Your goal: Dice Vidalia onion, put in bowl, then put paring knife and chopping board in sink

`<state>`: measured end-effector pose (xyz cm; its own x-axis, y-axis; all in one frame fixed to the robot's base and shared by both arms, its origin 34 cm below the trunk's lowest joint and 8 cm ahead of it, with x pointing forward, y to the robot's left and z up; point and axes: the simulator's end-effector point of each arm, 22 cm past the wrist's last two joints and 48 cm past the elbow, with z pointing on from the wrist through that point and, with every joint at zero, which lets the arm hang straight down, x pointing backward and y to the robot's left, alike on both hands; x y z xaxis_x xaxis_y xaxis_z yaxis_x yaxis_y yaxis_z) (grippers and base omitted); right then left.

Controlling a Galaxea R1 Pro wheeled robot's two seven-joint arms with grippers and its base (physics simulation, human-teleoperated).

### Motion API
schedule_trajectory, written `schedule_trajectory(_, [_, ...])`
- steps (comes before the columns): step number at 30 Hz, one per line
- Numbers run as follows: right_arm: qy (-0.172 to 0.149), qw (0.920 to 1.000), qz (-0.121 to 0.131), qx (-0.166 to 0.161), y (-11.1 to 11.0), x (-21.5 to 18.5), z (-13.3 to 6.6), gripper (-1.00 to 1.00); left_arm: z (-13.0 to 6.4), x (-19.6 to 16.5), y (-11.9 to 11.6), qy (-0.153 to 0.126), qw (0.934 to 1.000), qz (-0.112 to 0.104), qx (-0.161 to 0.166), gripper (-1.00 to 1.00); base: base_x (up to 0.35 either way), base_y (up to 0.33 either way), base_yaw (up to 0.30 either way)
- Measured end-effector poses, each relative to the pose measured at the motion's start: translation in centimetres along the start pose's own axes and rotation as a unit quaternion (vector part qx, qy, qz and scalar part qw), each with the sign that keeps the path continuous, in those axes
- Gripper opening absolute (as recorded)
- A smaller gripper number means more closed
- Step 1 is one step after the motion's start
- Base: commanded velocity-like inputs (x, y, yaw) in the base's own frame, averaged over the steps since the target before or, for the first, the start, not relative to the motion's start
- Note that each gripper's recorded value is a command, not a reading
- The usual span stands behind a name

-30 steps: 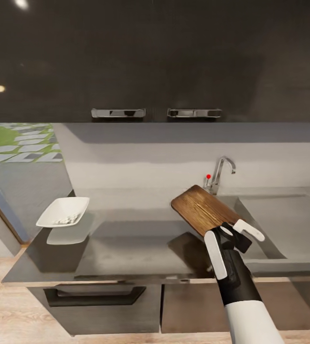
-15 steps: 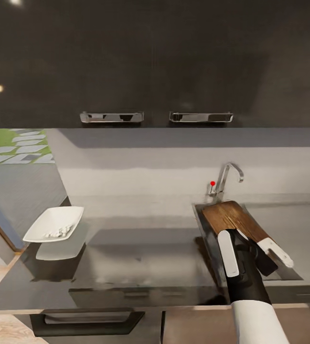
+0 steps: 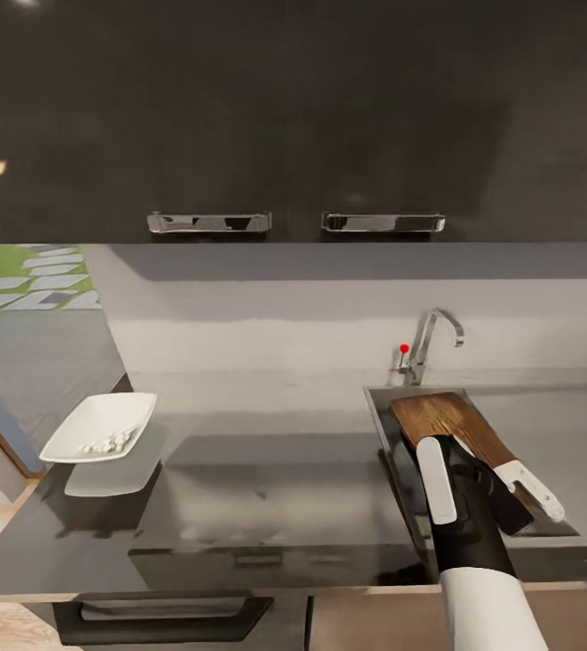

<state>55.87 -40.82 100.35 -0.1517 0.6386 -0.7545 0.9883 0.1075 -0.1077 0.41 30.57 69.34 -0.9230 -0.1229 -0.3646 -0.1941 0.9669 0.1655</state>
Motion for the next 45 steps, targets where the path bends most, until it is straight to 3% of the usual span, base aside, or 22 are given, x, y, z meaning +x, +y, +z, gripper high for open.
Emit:
schedule_trajectory(6, [0.022,0.9998,-0.003,-0.004,0.4,1.3,0.3,-1.00,-0.2,0.3,0.1,0.006,1.0000,0.001,-0.001,1.00,0.135,0.000,0.000])
schedule_trajectory(40, [0.033,0.9983,-0.037,0.030,0.1,5.5,2.9,-1.00,-1.4,1.7,0.5,0.034,0.9994,0.007,-0.004,1.00,0.064,-0.075,0.000])
schedule_trajectory(45, [0.034,0.9985,-0.041,0.014,1.0,6.0,3.2,-1.00,-1.5,1.9,0.6,0.038,0.9992,0.008,-0.005,1.00,0.025,-0.026,0.000])
